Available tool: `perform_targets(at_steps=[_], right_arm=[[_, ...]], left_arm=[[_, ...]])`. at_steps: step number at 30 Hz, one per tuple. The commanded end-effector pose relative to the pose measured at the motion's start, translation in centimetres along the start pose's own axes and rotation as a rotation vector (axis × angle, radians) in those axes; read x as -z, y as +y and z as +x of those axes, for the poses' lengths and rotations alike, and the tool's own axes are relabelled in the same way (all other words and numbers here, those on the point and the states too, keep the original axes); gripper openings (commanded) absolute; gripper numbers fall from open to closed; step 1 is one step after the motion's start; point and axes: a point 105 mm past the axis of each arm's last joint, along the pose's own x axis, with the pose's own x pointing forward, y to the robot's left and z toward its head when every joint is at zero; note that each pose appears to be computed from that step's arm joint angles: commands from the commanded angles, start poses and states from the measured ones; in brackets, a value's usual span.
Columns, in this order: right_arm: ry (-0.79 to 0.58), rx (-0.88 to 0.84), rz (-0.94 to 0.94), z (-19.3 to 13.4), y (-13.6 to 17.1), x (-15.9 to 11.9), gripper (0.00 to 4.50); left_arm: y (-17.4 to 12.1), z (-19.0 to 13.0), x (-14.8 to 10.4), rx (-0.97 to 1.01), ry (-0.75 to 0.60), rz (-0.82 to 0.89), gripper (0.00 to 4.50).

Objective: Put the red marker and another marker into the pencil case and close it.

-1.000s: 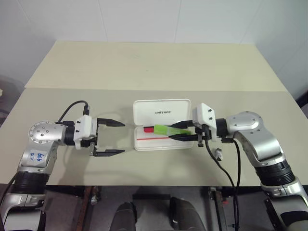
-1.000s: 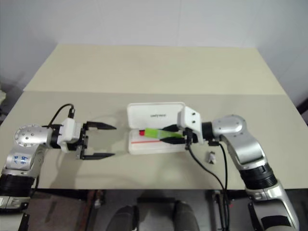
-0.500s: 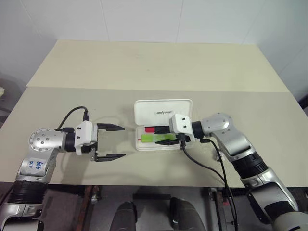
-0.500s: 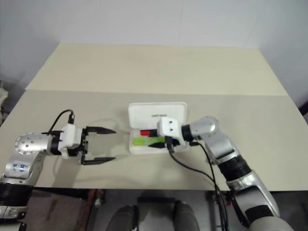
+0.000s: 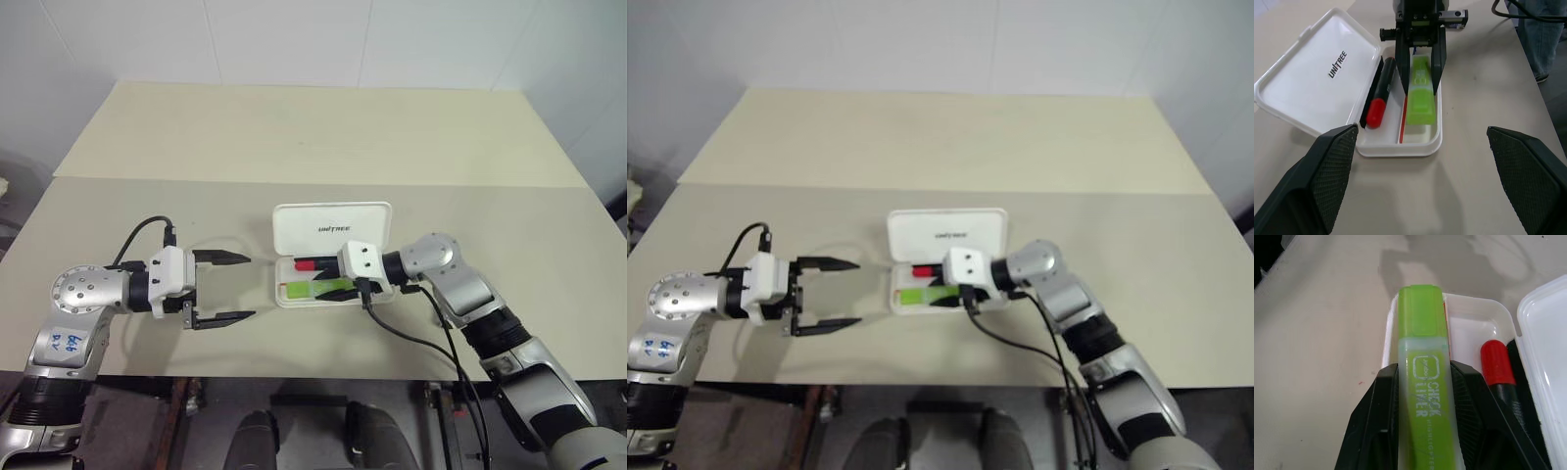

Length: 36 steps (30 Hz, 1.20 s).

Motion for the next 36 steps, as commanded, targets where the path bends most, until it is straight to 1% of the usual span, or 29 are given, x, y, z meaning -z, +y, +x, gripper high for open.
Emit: perform_targets(at_steps=[1, 3, 4, 7, 8, 13, 16, 21, 25, 28, 31, 34, 36], right_arm=[[-0.039, 0.036, -0.051, 0.2, -0.9, -1.3, 2.18], [-0.059, 0.034, -0.046, 0.2, -1.1, -1.8, 2.86], [-0.066, 0.036, -0.050, 0.2, -1.1, -2.0, 3.28], [-0.087, 0.028, -0.052, 0.2, -1.2, -2.7, 4.35], [-0.099, 0.027, -0.049, 0.1, -1.3, -3.0, 4.47], [-0.182, 0.048, -0.015, -0.3, -2.0, -5.0, 4.47], [-0.260, 0.057, 0.034, -1.1, -2.2, -6.3, 4.47], [-0.315, 0.092, 0.083, -3.9, -1.0, -6.4, 4.47], [-0.308, 0.281, 0.187, -7.2, -0.5, -5.1, 4.47], [-0.253, 0.448, 0.279, -10.0, 0.5, -3.3, 4.47], [-0.213, 0.550, 0.329, -11.4, 1.5, -2.5, 4.47], [-0.137, 0.742, 0.418, -13.7, 3.5, -0.5, 4.47], [-0.100, 0.830, 0.453, -14.6, 4.4, 0.2, 4.47]], left_arm=[[0.3, -0.4, -0.8, -0.019, 0.000, 0.036, 4.50], [0.3, -0.5, -0.8, -0.021, -0.001, 0.037, 4.50], [0.4, -0.5, -0.8, -0.022, -0.001, 0.038, 4.50], [0.5, -0.4, -0.8, -0.024, -0.002, 0.039, 4.50], [0.5, -0.4, -0.8, -0.025, -0.003, 0.040, 4.50], [0.5, -0.1, -0.8, -0.022, -0.008, 0.041, 4.50], [0.5, 0.3, -0.7, -0.013, -0.016, 0.042, 4.50], [0.3, 1.2, -0.8, 0.013, -0.041, 0.040, 4.50], [0.0, 2.1, -0.7, 0.029, -0.071, 0.029, 4.50], [-0.2, 2.9, -0.6, 0.049, -0.098, 0.016, 4.50], [-0.5, 3.3, -0.6, 0.062, -0.111, 0.011, 4.50], [-0.6, 4.0, -0.3, 0.086, -0.131, -0.005, 4.50], [-0.6, 4.3, -0.3, 0.095, -0.139, -0.009, 4.50]])
